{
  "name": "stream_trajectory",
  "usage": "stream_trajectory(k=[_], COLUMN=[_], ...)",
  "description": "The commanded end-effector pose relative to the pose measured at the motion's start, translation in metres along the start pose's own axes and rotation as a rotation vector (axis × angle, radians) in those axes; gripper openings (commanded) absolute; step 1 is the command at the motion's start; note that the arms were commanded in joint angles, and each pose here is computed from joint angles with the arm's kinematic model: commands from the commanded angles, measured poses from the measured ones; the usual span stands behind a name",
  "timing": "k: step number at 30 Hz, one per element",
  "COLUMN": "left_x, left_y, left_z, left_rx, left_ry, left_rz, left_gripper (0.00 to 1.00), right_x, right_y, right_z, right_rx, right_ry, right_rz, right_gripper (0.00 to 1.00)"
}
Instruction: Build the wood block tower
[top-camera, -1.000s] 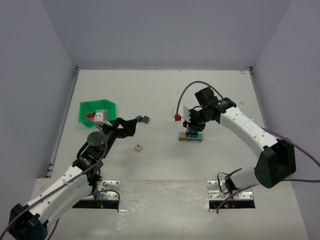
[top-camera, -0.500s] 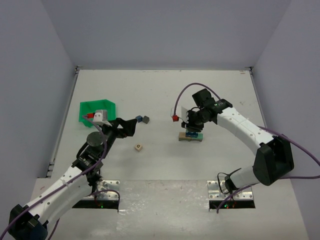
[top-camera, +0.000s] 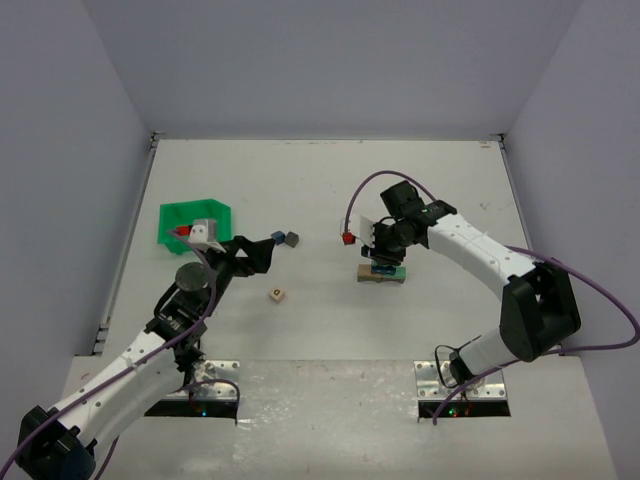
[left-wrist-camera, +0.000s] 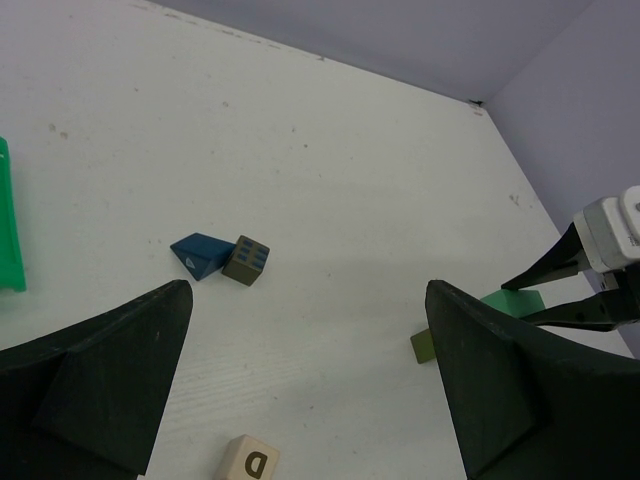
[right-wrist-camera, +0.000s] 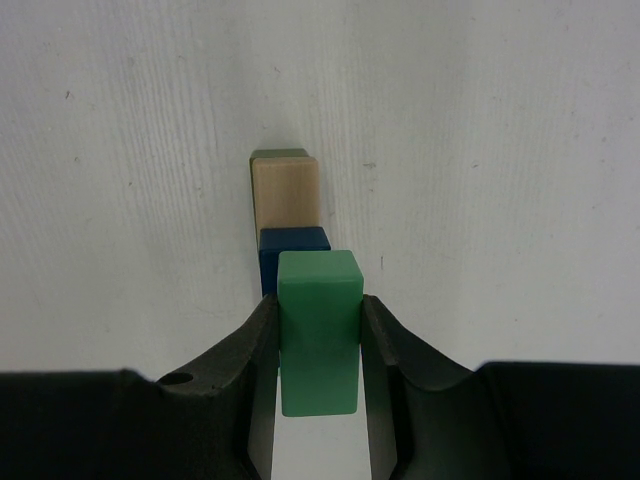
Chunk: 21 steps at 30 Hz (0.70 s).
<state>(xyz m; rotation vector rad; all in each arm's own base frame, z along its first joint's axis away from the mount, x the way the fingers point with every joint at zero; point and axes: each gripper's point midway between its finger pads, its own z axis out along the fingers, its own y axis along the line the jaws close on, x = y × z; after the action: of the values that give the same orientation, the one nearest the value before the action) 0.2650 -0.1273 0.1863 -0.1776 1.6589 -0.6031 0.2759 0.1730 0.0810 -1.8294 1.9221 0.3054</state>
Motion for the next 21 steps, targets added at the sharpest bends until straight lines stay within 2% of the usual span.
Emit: stream_trajectory(k=[1, 21], left_x=[-0.0165, -0.0177], left_y=[-0.0125, -0.0129], left_z=[0.0011, 0.0006], left_rx=[0.04, 0.041], left_ry=[-0.041, -0.046], left_rz=[0.005, -0.001], left_gripper=[1.0, 1.0], right_x=[-0.0082, -0.0073], right_y=[-0.0047, 0.0009], right_z=[-0.0017, -0.0036], right_rx=[0.02, 0.004], right_ry=[-0.024, -0.026], right_rz=[-0.017, -0.003], right_gripper=[0.04, 0.1])
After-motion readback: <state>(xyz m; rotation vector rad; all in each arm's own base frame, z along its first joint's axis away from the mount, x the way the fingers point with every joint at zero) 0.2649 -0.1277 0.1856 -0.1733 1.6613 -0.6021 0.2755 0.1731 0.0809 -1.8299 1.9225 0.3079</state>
